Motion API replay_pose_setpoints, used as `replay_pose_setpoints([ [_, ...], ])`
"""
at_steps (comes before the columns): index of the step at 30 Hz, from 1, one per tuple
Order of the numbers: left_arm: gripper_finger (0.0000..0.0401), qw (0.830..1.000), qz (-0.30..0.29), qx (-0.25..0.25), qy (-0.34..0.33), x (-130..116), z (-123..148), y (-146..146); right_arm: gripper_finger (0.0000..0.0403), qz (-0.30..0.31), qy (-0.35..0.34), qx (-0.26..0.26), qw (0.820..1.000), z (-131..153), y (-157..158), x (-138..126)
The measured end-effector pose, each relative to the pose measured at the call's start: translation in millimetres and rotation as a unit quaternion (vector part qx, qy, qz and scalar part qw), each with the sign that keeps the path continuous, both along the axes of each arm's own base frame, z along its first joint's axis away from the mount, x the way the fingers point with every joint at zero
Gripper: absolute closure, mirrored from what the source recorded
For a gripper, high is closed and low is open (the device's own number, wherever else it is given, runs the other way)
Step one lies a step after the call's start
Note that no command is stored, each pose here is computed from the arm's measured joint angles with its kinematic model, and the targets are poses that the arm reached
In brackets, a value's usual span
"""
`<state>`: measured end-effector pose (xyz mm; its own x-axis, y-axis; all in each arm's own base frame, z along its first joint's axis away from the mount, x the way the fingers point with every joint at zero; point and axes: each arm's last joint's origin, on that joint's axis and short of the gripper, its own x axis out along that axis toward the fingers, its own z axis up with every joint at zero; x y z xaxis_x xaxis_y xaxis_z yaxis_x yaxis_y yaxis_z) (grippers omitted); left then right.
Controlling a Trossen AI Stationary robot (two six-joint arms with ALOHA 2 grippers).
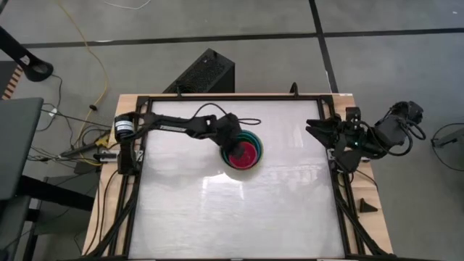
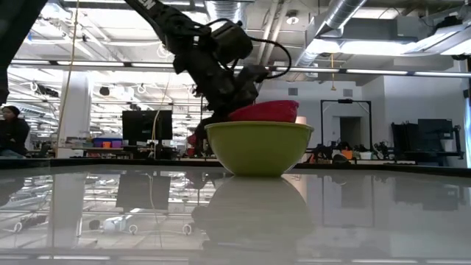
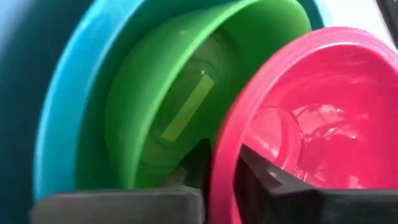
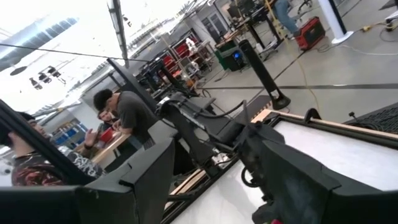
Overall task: Nest bowls inside each other
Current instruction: Stack the red bowl on the light green bowl, then adjust the stacked bowls
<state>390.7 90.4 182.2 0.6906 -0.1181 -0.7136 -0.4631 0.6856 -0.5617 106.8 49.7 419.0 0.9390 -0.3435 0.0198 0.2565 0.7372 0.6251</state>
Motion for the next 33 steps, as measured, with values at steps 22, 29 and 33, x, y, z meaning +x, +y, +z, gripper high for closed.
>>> replay_pose_setpoints([
  [22,0.0104,0.992,0.020,0.087,-0.085,-43.3,98.0,21.1,0.0129,-0.002,0.115,-0.003,0.993,-34.3,15.4,36.3],
  [29,0.0104,0.981,0.067,0.152,-0.098,-88.1,148.7,16.1,0.0129,0.043,0.197,0.009,0.980,-64.7,17.7,101.1],
  [33,0.0104,0.979,0.071,0.170,-0.092,-114.0,168.7,3.5,0.0146,0.031,0.239,0.018,0.970,-86.7,6.8,135.2],
])
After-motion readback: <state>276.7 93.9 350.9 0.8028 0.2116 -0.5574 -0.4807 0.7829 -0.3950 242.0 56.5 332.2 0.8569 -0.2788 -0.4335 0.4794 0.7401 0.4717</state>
